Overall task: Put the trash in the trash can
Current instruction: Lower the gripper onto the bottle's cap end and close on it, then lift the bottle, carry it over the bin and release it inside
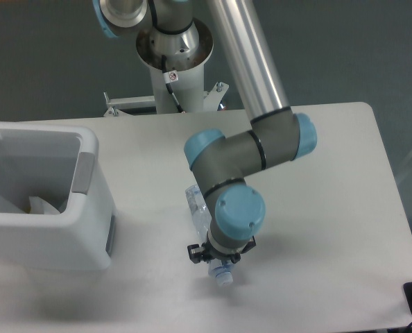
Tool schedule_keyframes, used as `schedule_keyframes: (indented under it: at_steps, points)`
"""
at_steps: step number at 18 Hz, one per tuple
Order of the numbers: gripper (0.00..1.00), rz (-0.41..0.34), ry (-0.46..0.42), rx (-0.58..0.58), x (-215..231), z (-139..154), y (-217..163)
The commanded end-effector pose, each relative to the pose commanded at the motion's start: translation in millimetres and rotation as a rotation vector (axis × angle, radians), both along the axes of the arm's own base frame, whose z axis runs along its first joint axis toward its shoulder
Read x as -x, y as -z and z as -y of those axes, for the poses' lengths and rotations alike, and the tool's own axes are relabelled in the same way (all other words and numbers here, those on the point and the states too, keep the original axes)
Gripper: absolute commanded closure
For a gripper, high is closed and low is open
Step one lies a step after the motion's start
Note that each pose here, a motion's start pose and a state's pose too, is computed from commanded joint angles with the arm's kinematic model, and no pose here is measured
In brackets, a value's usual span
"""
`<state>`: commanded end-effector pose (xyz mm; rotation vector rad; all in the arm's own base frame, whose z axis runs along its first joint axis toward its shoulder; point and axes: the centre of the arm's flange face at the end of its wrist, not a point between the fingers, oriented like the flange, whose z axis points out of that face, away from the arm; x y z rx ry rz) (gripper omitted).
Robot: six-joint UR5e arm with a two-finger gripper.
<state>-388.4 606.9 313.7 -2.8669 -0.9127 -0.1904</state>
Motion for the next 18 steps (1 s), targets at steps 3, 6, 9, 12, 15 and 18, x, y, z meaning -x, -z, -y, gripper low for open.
schedule_keyframes:
  at_steps: [3,6,9,12,15,18]
  points:
    - [0.66,-0.019,0.012,-0.158,-8,-6,-60]
    - [0.65,-0.011,0.050,-0.381,-13,-19,-129]
    - [0.65,0.032,0.093,-0.547,-21,-25,-173]
    - [0.65,0.054,0.137,-0.682,-30,-20,-204]
    - [0.65,-0.012,0.226,-0.833,-41,-10,-244]
    - [0.65,-0.009,0.309,-0.916,-58,-5,-269]
